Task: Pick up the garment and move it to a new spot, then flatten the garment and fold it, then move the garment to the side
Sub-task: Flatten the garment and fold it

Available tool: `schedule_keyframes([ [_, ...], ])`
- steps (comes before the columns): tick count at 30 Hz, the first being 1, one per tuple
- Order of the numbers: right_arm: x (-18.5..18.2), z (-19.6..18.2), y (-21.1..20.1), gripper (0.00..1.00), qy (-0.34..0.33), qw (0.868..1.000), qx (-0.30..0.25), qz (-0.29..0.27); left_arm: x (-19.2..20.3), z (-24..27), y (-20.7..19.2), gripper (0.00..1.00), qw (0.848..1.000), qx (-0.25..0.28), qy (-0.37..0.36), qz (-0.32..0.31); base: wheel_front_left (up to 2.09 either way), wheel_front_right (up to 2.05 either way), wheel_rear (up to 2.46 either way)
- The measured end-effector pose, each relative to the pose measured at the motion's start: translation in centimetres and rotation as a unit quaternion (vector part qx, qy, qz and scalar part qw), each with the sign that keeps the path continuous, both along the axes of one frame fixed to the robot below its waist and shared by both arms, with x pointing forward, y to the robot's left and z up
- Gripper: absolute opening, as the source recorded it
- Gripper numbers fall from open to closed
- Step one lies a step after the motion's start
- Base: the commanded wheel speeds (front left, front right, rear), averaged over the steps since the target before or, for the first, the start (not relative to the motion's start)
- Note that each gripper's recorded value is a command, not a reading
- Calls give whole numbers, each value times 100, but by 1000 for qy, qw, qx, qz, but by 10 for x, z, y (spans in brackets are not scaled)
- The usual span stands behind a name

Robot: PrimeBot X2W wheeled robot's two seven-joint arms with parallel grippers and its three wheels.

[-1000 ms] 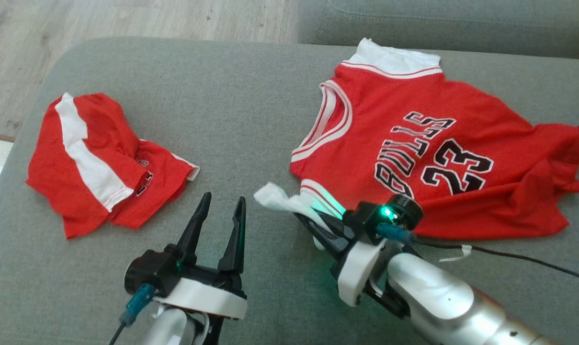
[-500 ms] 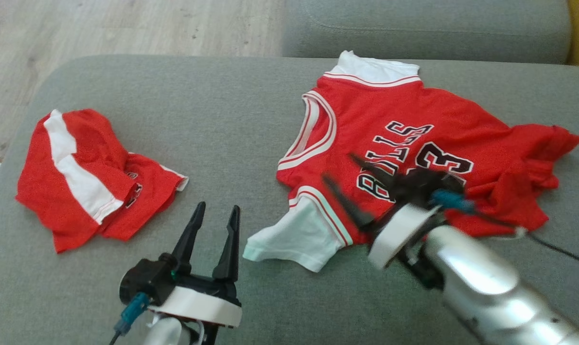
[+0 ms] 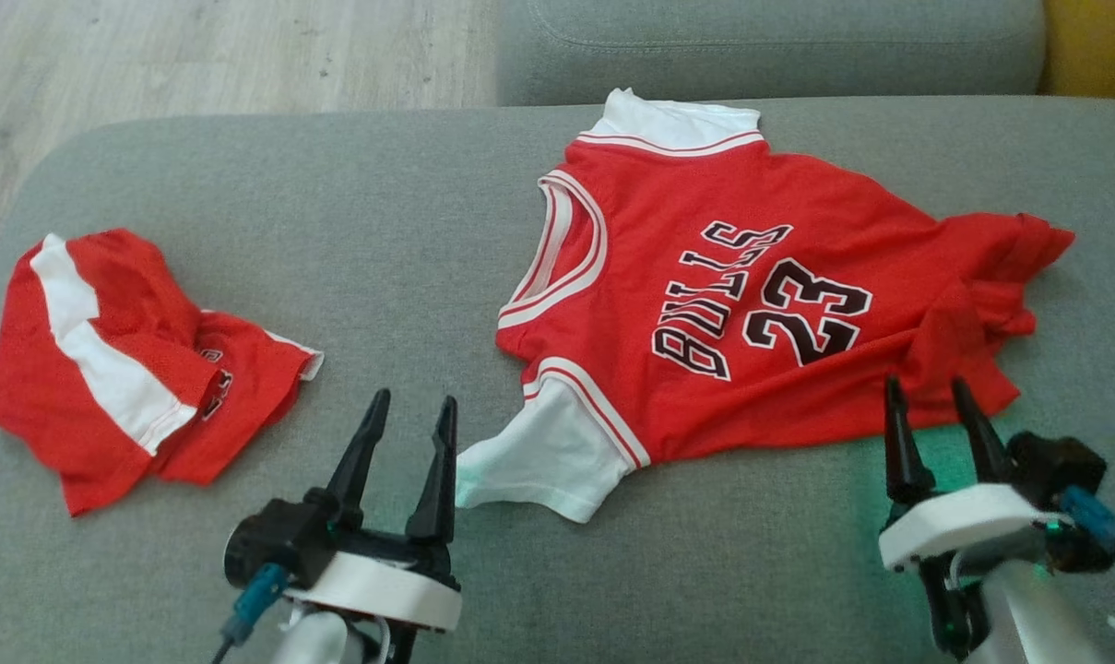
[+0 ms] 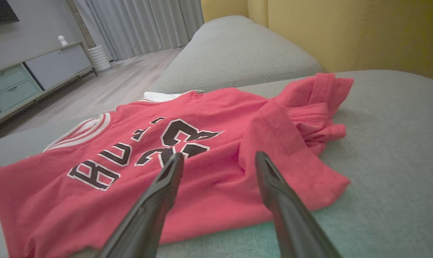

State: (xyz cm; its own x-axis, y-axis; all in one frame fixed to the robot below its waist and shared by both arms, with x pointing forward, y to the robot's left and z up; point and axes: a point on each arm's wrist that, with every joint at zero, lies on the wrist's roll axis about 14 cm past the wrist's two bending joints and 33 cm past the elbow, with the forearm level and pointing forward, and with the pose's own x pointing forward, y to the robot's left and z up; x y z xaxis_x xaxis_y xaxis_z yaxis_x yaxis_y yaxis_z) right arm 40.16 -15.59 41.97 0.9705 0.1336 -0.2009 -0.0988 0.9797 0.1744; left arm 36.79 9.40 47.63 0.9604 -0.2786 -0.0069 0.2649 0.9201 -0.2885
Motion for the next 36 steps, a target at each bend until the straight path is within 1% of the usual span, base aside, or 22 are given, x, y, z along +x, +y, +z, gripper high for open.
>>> schedule_keyframes([
  [2, -1, 1, -5, 100, -3, 1000, -1, -12, -1, -7, -3, 100, 1000, 14, 7, -7, 0, 0, 0],
  [7, 2, 10, -10, 100, -19, 1000, -9, -20, -7, -34, -7, 100, 998, 40, 45, -23, 0, 0, 0],
  [17, -1, 9, -11, 100, -18, 1000, -13, -22, -20, -79, -16, 100, 989, 67, 117, -54, 0, 0, 0],
  [22, -2, 6, -9, 100, -13, 1000, -13, -19, -9, -86, -11, 100, 987, 83, 129, -45, 0, 0, 0],
  [28, -4, 0, -14, 100, -4, 1000, -16, -25, -3, -102, -8, 100, 981, 99, 164, -38, 0, 0, 0],
  [36, -3, -6, -15, 100, 4, 999, -19, -25, 6, -108, -9, 100, 978, 100, 177, -40, 0, 0, 0],
])
